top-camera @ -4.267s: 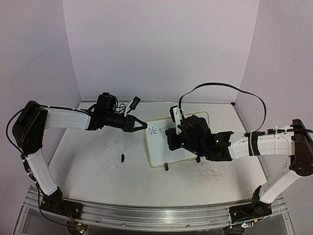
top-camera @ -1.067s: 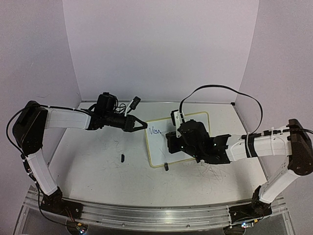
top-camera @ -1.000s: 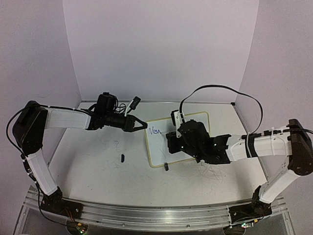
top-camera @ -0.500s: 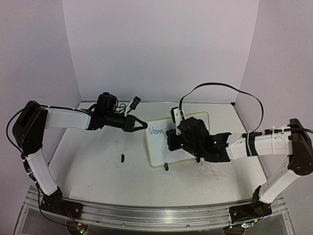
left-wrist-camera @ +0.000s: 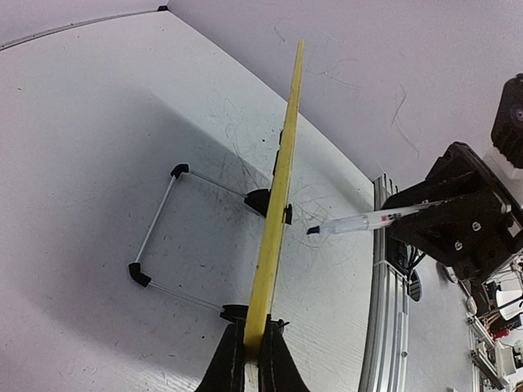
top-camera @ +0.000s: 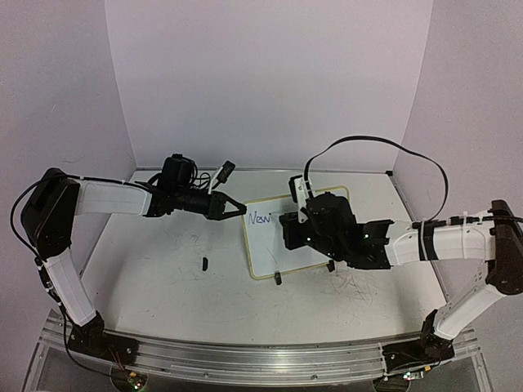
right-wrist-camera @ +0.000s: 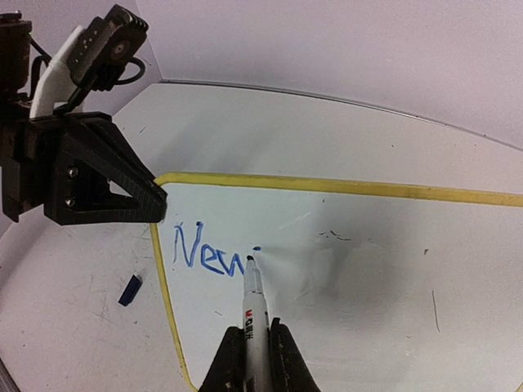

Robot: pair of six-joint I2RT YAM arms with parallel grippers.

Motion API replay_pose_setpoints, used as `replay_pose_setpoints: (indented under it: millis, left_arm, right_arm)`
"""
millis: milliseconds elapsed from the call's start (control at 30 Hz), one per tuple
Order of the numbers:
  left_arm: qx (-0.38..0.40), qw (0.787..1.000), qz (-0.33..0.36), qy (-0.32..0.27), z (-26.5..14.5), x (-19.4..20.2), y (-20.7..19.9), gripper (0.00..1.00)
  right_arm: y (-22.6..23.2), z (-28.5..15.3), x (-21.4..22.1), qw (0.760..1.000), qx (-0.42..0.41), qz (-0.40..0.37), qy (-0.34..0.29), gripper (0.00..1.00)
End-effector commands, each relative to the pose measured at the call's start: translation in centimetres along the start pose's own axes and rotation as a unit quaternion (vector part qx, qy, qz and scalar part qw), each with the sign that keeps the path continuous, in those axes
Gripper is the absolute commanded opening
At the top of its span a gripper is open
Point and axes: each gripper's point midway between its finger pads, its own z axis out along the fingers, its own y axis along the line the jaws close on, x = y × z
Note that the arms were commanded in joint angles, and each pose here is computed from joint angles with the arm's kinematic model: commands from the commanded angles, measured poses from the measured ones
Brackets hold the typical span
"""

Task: Write a sentence on the whiteboard
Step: Write a sentence on the whiteboard stand.

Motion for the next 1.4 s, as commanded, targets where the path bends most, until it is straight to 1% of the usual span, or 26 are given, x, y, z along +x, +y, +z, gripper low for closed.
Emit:
replay_pose_setpoints:
  millis: [0,233,767,1000,1367]
  left_arm:
    - [-0.012,1.000,-0.022,0.019,0.3,0.9,0.9,0.00]
    - [-0.018,1.000,-0.018,0.017,0.0,0.9,0.8,0.00]
    - [-0.024,0.999,-0.018,0.022,0.0,1.6,1.2,0.00]
    - [-0.022,0.999,-0.018,0.022,0.0,1.6,1.1,0.00]
    - [-0.025,0.999,-0.020,0.018,0.0,1.3,1.1,0.00]
  right_arm:
    - [0.0,-2.4,-2.0,0.999,-0.030,0.017,-0.032,0.00]
    - [-1.7,-3.2,-1.3,0.999,0.000,0.027,-0.033,0.00]
    - [-1.4,-1.5,-0.3,1.000,0.010,0.019,-0.013,0.00]
    - [-2.2,-1.2,0.2,1.000,0.018,0.023,-0.003,0.00]
    - [-2.1,-1.5,-0.1,1.000,0.013,0.022,-0.007,0.00]
